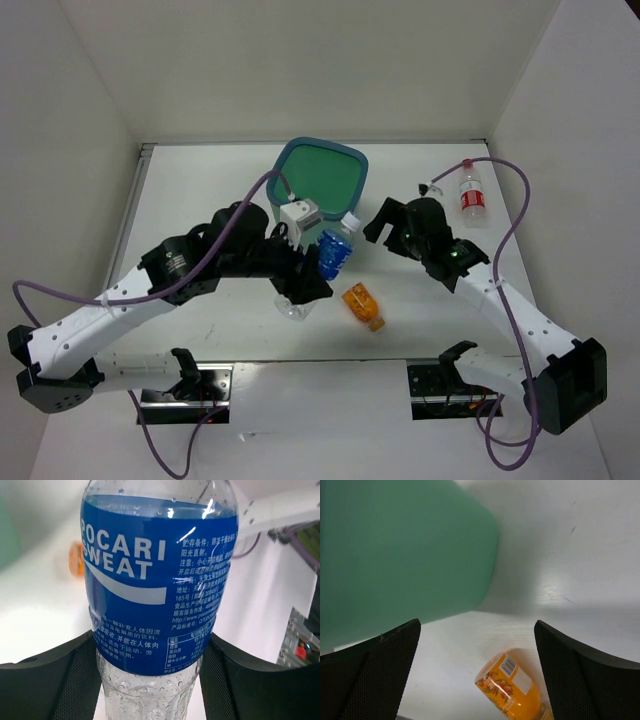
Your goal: Put the plastic bottles in the bin
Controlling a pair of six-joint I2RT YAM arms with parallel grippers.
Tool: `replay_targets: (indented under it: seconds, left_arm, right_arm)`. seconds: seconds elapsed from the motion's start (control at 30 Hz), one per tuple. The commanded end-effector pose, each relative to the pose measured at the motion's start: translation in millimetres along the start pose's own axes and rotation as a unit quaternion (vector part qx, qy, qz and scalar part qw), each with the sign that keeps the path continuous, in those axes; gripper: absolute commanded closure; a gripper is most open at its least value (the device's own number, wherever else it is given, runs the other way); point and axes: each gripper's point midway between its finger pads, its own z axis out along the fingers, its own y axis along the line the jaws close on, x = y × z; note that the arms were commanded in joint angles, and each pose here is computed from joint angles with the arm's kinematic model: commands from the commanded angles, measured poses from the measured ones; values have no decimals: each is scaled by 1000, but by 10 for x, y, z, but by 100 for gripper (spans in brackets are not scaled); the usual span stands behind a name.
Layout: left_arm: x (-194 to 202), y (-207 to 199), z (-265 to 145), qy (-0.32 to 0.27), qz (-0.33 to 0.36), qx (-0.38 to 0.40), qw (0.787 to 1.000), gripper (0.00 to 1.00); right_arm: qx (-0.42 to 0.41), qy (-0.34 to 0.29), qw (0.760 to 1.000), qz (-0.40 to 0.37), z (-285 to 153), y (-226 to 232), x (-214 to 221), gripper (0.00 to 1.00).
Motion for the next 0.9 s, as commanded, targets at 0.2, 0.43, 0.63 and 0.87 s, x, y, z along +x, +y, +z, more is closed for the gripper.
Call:
replay_targets:
  seconds: [0.2,0.43,0.63,0.87]
  left_arm:
    - [-1624,789,-149,-220,33,-287,931,52]
    - [-2213,1566,123,-246,23,-404,881,52]
    - [-2369,2223,226,-252,4,-410,877,42]
    - [-2044,2358,761,-202,1,-356,912,24]
  right_arm:
    - [-69,121,987,-85,-81,489,913,1]
    - [-65,176,977,-99,-168,387,1327,1]
    - [-20,190,976,-104,-79,182,1478,1]
    - [40,214,970,-111,-44,-149,1712,1]
